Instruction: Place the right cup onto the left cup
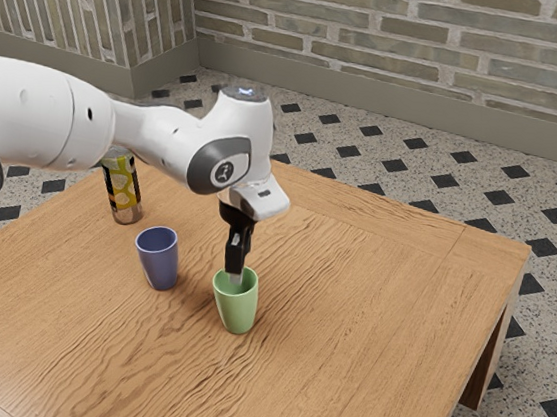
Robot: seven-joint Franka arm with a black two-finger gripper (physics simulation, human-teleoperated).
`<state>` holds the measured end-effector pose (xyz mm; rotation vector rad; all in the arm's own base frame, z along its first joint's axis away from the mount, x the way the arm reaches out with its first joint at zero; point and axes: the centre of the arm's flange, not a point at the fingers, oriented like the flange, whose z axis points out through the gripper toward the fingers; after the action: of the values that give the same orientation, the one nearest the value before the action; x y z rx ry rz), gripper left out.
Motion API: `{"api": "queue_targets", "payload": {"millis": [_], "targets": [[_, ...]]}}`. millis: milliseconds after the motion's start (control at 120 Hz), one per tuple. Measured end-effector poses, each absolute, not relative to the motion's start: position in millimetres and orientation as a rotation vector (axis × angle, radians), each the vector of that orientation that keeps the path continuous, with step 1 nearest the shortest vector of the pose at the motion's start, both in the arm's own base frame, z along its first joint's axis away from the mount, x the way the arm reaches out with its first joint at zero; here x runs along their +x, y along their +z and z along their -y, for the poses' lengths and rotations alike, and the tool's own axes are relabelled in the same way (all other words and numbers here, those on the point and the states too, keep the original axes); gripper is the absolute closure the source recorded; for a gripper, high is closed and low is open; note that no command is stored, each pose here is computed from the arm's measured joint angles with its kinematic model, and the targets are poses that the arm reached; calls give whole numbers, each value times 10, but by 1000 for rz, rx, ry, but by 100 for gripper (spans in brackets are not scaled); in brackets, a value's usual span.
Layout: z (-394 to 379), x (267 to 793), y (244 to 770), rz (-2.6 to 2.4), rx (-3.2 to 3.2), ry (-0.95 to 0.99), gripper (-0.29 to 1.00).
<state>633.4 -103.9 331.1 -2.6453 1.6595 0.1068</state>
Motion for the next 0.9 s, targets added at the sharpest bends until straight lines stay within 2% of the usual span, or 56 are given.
{"api": "queue_targets", "payload": {"millis": [183,325,492,725,900], "targets": [[1058,6319,3240,-1647,-2650,93,48],[1073,6289,3187,-1637,-2658,98,65],[1071,6272,3181,-1618,-2668,95,74],[1098,6233,3214,-1597,-2678,88,77],[1048,6189,3567,-1571,-2652,23,78]]}}
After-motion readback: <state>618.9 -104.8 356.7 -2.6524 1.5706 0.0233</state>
